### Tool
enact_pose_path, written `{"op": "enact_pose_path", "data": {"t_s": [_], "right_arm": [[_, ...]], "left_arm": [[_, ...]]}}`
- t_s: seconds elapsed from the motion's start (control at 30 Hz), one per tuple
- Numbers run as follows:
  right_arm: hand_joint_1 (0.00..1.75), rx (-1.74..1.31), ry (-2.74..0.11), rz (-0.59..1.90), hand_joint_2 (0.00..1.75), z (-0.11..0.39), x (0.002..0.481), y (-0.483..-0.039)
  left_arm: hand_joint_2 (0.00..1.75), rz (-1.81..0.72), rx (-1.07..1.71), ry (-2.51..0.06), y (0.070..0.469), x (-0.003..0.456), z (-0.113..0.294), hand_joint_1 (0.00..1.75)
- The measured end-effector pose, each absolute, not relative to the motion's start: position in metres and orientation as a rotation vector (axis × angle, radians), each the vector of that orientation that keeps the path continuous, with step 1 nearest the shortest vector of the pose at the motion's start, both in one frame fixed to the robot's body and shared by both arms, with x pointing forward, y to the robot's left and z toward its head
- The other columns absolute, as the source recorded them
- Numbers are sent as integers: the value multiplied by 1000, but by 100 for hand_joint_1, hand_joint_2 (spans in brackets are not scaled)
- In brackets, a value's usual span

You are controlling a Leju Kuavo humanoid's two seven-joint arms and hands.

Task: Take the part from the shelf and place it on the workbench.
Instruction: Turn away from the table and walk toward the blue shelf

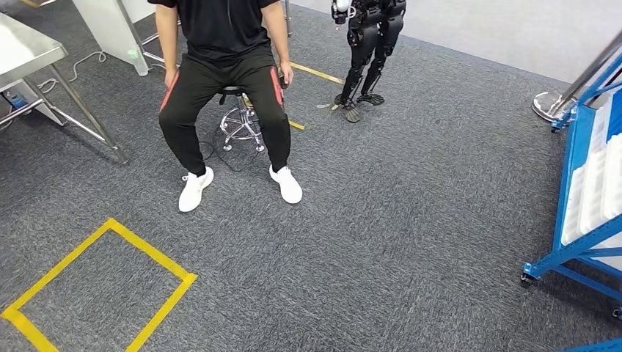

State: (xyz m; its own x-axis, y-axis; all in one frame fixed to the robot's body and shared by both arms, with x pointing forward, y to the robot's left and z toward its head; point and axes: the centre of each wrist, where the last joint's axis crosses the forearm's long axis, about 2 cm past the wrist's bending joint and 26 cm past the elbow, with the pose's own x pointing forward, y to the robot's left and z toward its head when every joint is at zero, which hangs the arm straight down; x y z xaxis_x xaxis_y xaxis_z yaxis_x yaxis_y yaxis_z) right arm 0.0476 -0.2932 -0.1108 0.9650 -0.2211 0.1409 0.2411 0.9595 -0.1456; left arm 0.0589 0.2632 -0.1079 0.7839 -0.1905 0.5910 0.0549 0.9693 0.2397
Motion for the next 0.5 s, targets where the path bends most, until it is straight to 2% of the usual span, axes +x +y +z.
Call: {"op": "enact_pose_path", "data": {"t_s": [0.5], "right_arm": [[0,-164,-113,-241,0,-110,51,-291]], "left_arm": [[0,-155,208,-644,263,53,-109,0]]}}
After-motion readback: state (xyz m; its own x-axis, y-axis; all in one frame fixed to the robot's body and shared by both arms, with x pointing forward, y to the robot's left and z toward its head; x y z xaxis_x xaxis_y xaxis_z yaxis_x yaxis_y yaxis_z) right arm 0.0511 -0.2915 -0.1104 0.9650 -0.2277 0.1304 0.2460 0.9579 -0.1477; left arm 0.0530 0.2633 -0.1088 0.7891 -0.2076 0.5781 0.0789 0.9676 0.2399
